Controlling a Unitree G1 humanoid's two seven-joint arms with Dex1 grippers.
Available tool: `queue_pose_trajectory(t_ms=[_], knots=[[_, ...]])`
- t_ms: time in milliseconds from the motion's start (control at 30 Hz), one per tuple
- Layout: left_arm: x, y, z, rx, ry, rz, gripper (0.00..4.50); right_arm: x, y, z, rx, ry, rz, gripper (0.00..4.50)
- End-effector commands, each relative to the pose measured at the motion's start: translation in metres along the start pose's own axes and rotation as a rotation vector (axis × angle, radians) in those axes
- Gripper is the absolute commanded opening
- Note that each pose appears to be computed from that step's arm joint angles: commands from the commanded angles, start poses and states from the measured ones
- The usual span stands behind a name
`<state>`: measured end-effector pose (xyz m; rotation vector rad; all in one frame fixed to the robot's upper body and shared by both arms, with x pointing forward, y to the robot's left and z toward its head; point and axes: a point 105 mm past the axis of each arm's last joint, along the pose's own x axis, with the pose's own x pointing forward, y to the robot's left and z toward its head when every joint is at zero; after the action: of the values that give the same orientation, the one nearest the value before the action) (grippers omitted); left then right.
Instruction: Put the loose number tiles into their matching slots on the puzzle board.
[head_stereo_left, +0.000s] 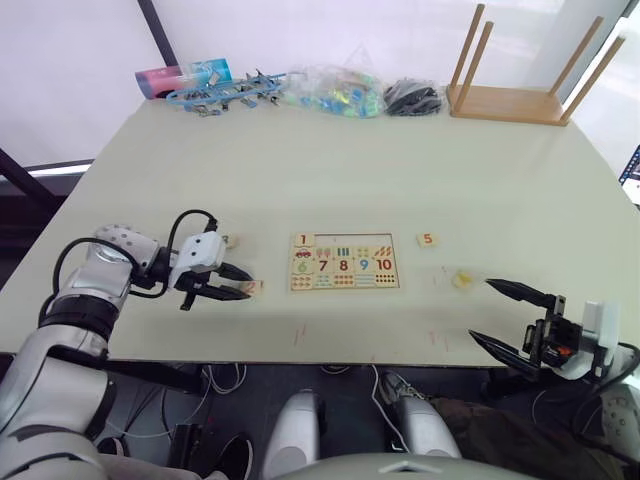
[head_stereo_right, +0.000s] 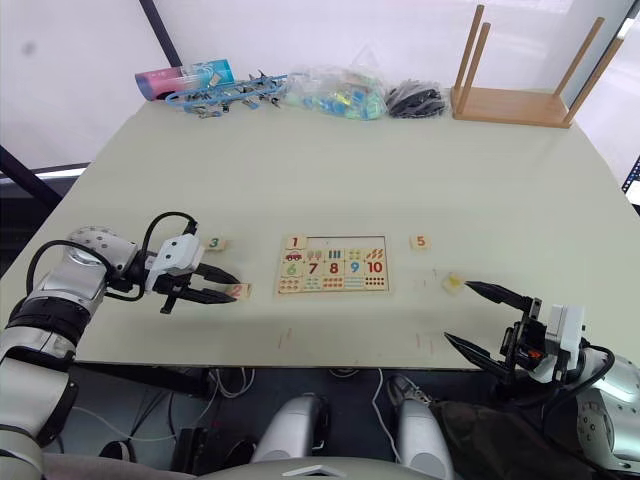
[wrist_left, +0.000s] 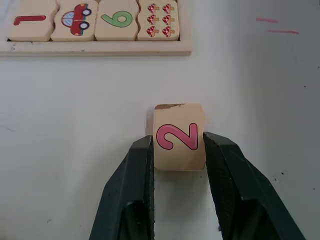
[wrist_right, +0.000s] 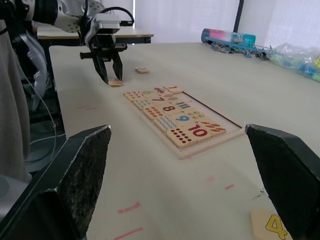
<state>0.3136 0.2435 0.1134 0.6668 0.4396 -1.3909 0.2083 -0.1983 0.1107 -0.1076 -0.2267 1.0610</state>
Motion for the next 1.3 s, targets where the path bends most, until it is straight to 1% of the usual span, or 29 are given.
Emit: queue_pose_trajectory(t_ms=[33, 133, 267, 433, 533, 600, 700, 1033, 1300], knots=[[-0.015, 0.017, 0.033, 0.053, -0.045, 0.021, 0.96, -0.002, 0.0, 0.005, -0.032, -0.018, -0.021, 4.5], [-0.015, 0.026, 0.048, 0.07, -0.06, 0.026, 0.96, -0.001, 0.001, 0.005, -0.033, -0.022, -0.027, 4.5], [-0.006, 0.041, 0.07, 0.095, -0.071, 0.024, 0.96, -0.001, 0.001, 0.005, -0.037, -0.025, -0.04, 4.5], [0.01, 0.052, 0.086, 0.115, -0.066, 0.013, 0.96, 0.0, 0.002, 0.005, -0.04, -0.031, -0.049, 4.5], [0.019, 0.054, 0.087, 0.138, -0.036, -0.005, 0.96, 0.002, 0.001, 0.005, -0.042, -0.041, -0.063, 4.5], [0.031, 0.059, 0.088, 0.152, -0.017, -0.007, 0.96, 0.002, 0.0, 0.006, -0.042, -0.052, -0.082, 4.5], [0.046, 0.069, 0.089, 0.158, 0.022, 0.024, 0.96, 0.0, -0.001, 0.007, -0.039, -0.059, -0.115, 4.5], [0.065, 0.088, 0.097, 0.152, 0.052, 0.097, 0.96, -0.007, -0.006, 0.006, -0.071, -0.05, -0.211, 4.5], [0.075, 0.089, 0.098, 0.152, 0.075, 0.086, 0.96, -0.009, -0.006, 0.004, -0.088, -0.049, -0.232, 4.5]])
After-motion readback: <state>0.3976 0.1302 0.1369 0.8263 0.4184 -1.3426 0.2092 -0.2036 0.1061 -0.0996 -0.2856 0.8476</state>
